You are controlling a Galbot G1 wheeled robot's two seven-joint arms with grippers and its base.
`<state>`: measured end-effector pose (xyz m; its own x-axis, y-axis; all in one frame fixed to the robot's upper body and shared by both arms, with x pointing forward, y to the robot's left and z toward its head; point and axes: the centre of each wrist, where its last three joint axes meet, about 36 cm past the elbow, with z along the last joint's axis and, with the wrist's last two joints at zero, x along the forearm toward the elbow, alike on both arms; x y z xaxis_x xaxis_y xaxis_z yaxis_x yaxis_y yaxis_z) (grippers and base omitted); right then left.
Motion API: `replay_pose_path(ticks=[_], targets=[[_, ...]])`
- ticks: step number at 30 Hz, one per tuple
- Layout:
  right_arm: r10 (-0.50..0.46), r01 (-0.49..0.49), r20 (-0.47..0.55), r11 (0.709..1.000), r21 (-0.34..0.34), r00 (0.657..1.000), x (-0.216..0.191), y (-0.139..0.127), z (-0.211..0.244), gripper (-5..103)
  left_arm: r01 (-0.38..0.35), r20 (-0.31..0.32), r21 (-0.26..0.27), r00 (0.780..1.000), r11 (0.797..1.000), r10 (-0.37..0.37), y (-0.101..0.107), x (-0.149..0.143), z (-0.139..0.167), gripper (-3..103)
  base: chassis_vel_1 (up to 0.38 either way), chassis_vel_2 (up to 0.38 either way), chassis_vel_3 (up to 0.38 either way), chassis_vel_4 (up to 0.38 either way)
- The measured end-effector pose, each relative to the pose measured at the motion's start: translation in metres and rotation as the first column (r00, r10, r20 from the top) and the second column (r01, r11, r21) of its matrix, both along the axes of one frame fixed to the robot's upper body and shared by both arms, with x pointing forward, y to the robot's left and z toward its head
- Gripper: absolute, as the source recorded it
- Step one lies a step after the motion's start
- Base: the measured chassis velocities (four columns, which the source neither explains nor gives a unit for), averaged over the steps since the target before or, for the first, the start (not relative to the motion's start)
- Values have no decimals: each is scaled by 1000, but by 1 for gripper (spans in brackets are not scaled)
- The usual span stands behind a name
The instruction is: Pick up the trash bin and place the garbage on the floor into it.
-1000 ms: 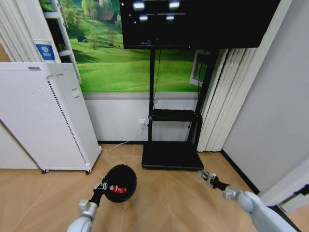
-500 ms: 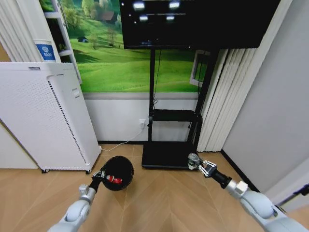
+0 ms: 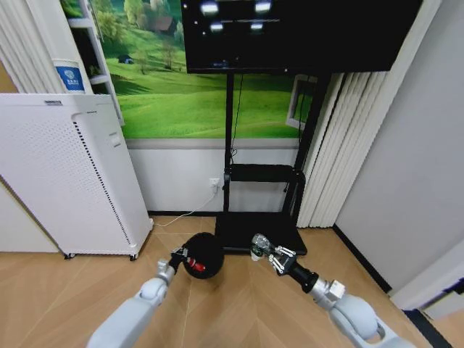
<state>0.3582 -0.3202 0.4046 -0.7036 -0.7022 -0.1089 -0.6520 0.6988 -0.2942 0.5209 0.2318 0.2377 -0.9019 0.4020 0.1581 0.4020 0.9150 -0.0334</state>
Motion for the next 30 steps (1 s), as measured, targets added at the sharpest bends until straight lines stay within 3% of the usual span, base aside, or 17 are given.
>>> replay_pose_path(ticks=[2, 3, 5, 6, 8, 15, 17, 30], targets=[[-1, 1, -17, 1000, -6, 1000, 3, 4, -12, 18, 75, -14, -17, 997, 997, -75, -42, 2, -6, 6, 0, 0, 0, 0], [-1, 1, -17, 1000, -6, 1000, 3, 4, -12, 18, 75, -14, -17, 997, 997, -75, -42, 2, -6, 6, 0, 0, 0, 0], [-4, 4, -27, 1000, -7, 1000, 7, 7, -21, 18, 131, -21, -42, 991, 991, -132, -75, -4, -8, 6, 0, 0, 0, 0], [-4, 4, -27, 1000, -7, 1000, 7, 7, -21, 18, 131, -21, -42, 991, 991, -132, -75, -4, -8, 6, 0, 0, 0, 0], [-6, 6, -31, 1000, -9, 999, 11, 9, -28, 18, 174, -27, -59, 984, 983, -175, -98, -12, -9, 6, 0, 0, 0, 0], [-6, 5, -28, 1000, -10, 1000, 13, 9, -30, 18, 170, -33, -61, 985, 984, -172, -101, -16, -9, 6, 0, 0, 0, 0], [-10, 8, -36, 999, -41, 999, 23, 5, -54, 18, 196, -49, -74, 979, 978, -200, -105, -37, -2, 6, 0, 0, 0, 0], [-5, 0, -66, 997, -73, 998, 25, 8, -84, 18, 214, -46, -108, 975, 971, -219, -111, -54, 15, 6, 0, 0, 0, 0]])
